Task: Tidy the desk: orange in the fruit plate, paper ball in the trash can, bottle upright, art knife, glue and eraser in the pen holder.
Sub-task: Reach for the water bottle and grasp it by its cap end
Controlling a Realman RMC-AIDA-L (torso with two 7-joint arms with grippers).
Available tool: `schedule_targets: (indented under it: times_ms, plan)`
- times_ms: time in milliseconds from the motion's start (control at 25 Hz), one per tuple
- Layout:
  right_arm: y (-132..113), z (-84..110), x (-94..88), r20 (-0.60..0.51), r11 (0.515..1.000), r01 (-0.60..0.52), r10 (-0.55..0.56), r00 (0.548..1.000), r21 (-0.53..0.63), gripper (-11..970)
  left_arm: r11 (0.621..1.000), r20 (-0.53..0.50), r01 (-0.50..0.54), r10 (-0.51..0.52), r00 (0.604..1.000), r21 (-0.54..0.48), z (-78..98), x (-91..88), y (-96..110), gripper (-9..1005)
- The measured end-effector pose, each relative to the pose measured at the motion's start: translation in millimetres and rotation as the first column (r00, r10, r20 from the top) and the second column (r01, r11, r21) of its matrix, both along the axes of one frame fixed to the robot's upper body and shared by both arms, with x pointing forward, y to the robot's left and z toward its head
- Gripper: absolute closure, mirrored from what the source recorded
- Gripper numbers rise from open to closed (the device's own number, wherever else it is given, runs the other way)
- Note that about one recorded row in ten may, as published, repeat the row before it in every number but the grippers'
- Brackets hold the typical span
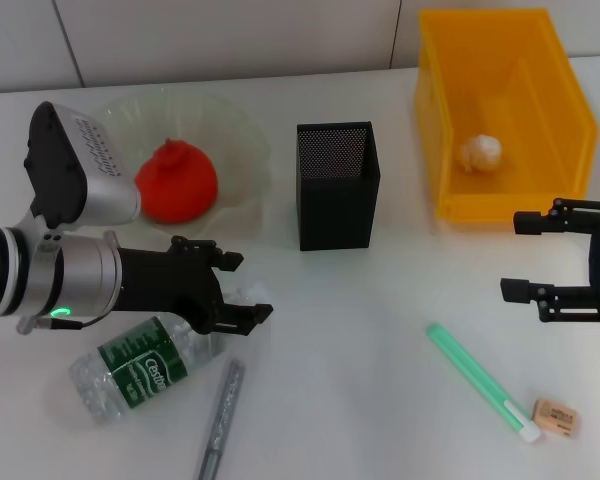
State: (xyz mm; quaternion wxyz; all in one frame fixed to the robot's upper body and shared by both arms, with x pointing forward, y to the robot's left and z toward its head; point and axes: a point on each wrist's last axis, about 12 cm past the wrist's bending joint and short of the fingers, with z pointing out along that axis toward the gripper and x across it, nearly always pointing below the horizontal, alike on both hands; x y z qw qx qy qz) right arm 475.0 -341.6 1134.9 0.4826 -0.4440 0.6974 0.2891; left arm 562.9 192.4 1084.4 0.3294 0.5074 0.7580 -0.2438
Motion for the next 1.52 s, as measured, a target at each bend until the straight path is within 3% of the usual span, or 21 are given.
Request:
schedule_targets:
  times_ms: [440, 520, 800, 1520]
  plan:
    - [-0.7, -5.0, 1.2, -0.011, 1.0, 0.015, -0.015, 1.0, 0.021, 221, 0.996, -0.005, -0.022, 0.023, 1.0, 0.083, 18.8, 1.2, -3.0, 213]
    - [-1.3, -6.0, 1.4, -0.012, 0.999, 0.02, -0.02, 1.0, 0.027, 221, 0.992, -0.021, -0.004, 0.007, 1.0, 0.125, 20.7, -5.0, -14.4, 213]
    - [-2.1, -7.9, 3.2, -0.002, 0.999, 0.028, -0.028, 1.0, 0.03, 221, 0.993, -0.031, -0.018, 0.022, 0.999, 0.12, 27.0, -7.9, -25.5, 213]
    - [-2.8, -10.0, 4.2, -0.002, 0.999, 0.034, -0.034, 0.999, 0.033, 221, 0.983, -0.018, -0.032, 0.036, 0.999, 0.178, 20.4, -8.6, -30.6, 213]
